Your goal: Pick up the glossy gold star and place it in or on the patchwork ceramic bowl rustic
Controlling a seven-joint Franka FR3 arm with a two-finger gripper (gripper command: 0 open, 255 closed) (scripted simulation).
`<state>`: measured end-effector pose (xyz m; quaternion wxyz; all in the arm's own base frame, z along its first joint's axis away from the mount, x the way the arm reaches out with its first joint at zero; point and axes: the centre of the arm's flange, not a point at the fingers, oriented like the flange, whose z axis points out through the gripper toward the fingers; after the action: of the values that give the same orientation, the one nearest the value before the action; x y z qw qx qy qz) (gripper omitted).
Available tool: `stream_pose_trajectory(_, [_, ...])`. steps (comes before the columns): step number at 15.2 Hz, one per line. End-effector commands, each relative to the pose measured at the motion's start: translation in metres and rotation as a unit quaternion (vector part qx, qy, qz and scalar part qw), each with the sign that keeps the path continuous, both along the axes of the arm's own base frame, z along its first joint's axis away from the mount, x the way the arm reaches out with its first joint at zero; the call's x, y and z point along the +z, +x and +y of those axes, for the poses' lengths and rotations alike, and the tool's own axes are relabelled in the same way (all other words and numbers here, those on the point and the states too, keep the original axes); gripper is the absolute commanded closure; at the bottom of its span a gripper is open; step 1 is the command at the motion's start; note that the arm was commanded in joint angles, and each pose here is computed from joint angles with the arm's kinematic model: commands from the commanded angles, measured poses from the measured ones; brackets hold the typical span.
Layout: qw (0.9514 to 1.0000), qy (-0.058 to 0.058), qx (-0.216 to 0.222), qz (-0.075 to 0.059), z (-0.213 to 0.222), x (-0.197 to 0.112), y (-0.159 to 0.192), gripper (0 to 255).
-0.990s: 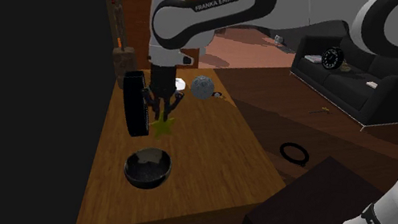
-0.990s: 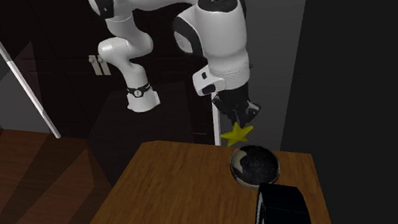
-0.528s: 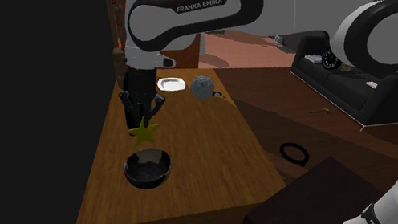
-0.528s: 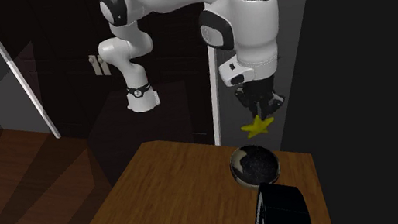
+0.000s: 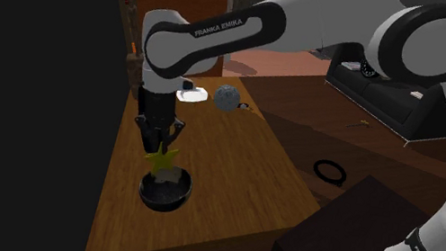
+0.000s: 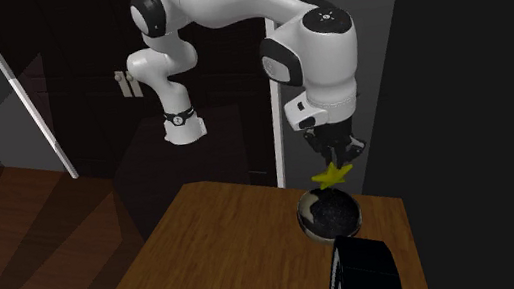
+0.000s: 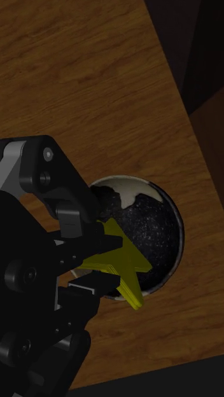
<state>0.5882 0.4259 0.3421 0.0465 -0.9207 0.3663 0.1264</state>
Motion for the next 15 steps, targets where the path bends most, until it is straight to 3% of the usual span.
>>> stream_pose_trajectory(1, [1.0, 0.0, 0.0, 0.0, 0.0, -0.012, 0.0, 255])
stream_pose_trajectory(10, [1.0, 0.0, 0.0, 0.0, 0.0, -0.059, 0.0, 255])
stream_pose_trajectory(15, [1.0, 0.0, 0.0, 0.0, 0.0, -0.061, 0.0, 255])
